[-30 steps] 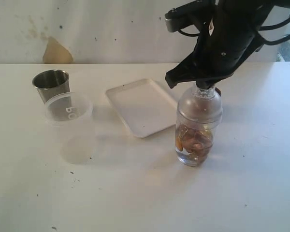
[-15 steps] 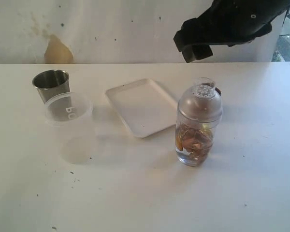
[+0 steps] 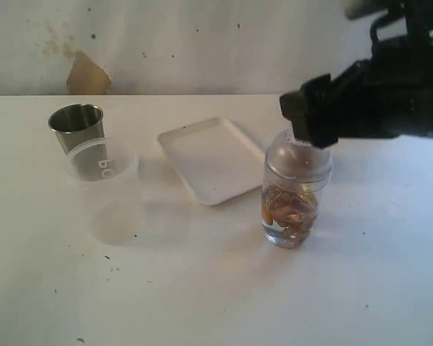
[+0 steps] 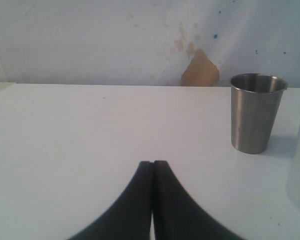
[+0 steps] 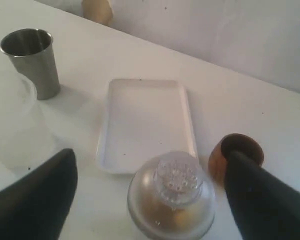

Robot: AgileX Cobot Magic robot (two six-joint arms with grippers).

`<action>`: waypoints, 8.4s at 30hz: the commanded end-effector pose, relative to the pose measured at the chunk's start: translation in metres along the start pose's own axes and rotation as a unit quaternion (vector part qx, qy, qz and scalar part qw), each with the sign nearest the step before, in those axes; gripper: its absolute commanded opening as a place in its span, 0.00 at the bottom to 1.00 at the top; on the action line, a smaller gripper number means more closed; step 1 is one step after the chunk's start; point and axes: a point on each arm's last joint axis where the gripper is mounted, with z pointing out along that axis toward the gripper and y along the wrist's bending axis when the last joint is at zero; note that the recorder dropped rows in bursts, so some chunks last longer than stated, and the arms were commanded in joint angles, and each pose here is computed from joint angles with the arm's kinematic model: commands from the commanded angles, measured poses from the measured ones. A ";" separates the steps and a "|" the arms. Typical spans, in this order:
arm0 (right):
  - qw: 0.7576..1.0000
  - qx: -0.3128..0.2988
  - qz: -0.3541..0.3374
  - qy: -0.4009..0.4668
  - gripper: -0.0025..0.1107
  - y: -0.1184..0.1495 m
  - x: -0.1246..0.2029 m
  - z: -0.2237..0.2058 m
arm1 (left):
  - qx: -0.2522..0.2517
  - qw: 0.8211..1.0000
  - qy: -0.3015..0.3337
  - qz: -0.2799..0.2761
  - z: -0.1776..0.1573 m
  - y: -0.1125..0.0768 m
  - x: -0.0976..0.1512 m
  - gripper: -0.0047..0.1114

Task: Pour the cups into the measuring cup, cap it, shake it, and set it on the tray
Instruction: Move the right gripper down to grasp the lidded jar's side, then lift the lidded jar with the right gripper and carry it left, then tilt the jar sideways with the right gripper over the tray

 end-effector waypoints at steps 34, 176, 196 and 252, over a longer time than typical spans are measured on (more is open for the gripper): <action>0.993 0.006 0.028 -0.118 0.95 -0.001 0.142 0.010 | 0.002 1.000 0.001 -0.004 0.000 0.000 0.001 0.04; 0.985 -0.091 -0.141 -0.046 0.02 0.021 -0.004 0.197 | 0.001 1.000 0.001 -0.004 0.000 0.000 0.001 0.04; 0.876 0.006 -0.479 0.051 0.02 0.058 -0.015 0.212 | 0.001 1.000 0.001 -0.004 0.000 0.000 0.001 0.04; 0.707 0.056 -0.704 0.027 0.02 0.085 -0.013 0.242 | 0.001 1.000 0.001 -0.004 0.000 0.000 0.001 0.04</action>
